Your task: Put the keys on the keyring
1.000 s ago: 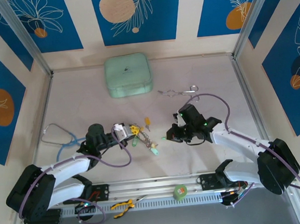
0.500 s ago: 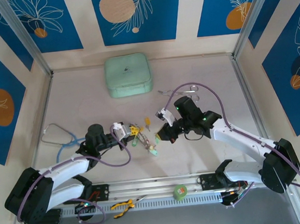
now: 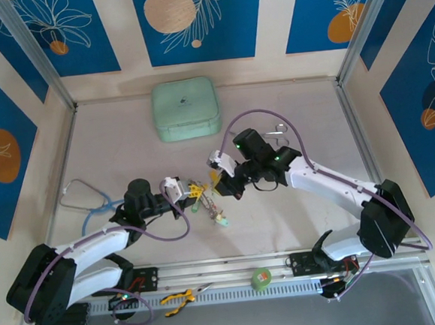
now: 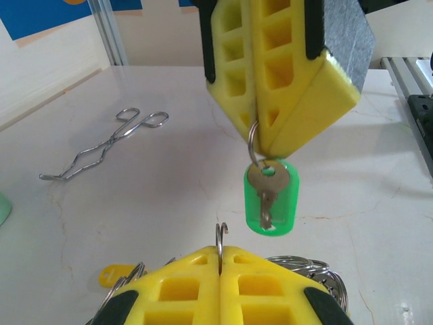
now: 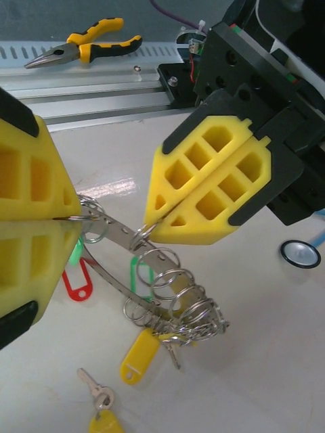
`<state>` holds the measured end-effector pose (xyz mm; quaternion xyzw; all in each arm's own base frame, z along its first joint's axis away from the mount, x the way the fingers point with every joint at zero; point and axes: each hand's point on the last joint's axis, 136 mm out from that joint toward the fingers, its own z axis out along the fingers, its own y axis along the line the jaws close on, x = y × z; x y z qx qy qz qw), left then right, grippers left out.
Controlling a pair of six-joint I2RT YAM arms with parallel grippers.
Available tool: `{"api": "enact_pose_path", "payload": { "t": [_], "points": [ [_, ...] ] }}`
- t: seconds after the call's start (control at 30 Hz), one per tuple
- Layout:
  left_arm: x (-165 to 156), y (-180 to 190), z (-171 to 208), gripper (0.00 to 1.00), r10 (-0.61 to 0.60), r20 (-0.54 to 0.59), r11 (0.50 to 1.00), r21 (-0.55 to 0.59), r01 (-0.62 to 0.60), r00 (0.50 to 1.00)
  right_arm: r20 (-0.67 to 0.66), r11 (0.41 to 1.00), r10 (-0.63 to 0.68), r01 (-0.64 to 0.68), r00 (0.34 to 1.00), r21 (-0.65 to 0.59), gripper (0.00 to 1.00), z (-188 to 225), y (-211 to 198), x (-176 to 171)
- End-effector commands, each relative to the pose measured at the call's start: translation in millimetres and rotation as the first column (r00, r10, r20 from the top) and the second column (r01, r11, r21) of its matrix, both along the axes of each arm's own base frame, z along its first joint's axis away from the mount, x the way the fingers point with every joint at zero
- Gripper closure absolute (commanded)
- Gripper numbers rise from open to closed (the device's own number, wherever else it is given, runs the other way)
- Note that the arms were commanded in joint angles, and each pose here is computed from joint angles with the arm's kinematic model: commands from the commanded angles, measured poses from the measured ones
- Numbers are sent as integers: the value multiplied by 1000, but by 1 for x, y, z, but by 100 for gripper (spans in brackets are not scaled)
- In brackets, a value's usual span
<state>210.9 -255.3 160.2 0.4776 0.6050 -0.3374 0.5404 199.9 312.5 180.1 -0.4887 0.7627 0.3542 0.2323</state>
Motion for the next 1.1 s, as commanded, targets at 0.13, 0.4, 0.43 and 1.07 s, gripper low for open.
{"api": "enact_pose_path", "payload": {
  "t": [0.13,0.4,0.43,1.07],
  "points": [
    [-2,-5,20,100,-32,37,999,-34,33,999,11,998,49,-48,999,-30,100,-2,13,-2],
    [-1,-5,19,100,-27,38,999,-32,28,999,-3,998,56,-56,998,-24,100,-3,23,1],
    [-1,-5,20,100,-28,39,999,-33,29,999,0,998,53,-53,999,-25,100,-3,23,2],
    [-1,-5,20,100,-25,56,999,-30,27,998,-31,997,-56,54,998,-60,100,-11,17,21]
  ]
}}
